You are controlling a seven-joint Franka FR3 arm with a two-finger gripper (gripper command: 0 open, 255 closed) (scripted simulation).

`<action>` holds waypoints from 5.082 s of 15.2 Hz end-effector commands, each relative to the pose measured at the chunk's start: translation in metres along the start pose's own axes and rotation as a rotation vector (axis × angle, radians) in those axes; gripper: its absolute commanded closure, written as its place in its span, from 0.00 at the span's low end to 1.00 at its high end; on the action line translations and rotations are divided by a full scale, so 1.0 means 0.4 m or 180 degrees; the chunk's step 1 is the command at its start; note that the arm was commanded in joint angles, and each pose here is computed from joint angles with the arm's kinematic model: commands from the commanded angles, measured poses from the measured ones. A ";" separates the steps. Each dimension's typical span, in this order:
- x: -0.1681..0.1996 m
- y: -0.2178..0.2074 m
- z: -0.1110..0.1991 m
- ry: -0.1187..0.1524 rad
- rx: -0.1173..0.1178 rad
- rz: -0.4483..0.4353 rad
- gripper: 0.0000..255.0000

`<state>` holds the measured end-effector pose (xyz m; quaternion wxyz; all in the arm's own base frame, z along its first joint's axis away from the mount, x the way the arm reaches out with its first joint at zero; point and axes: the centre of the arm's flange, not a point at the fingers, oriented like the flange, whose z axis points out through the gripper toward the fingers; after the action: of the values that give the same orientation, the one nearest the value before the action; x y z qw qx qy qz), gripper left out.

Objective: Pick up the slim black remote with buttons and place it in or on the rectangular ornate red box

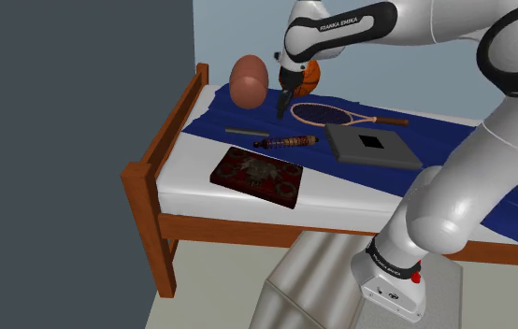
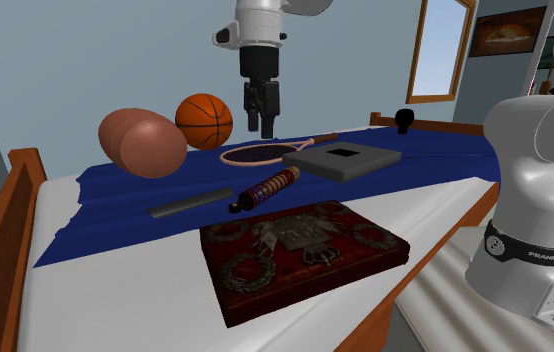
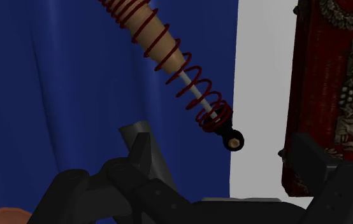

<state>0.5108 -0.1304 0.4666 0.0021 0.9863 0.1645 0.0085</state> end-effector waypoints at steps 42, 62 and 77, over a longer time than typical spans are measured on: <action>0.327 0.208 0.347 -0.0112 0.0282 -0.0813 1.00; 0.331 0.210 0.083 -0.0112 0.0282 -0.0813 1.00; 0.107 -0.193 0.088 -0.0112 0.0282 -0.0813 1.00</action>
<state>0.5395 -0.0525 0.4318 -0.0378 0.9564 0.2892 -0.0168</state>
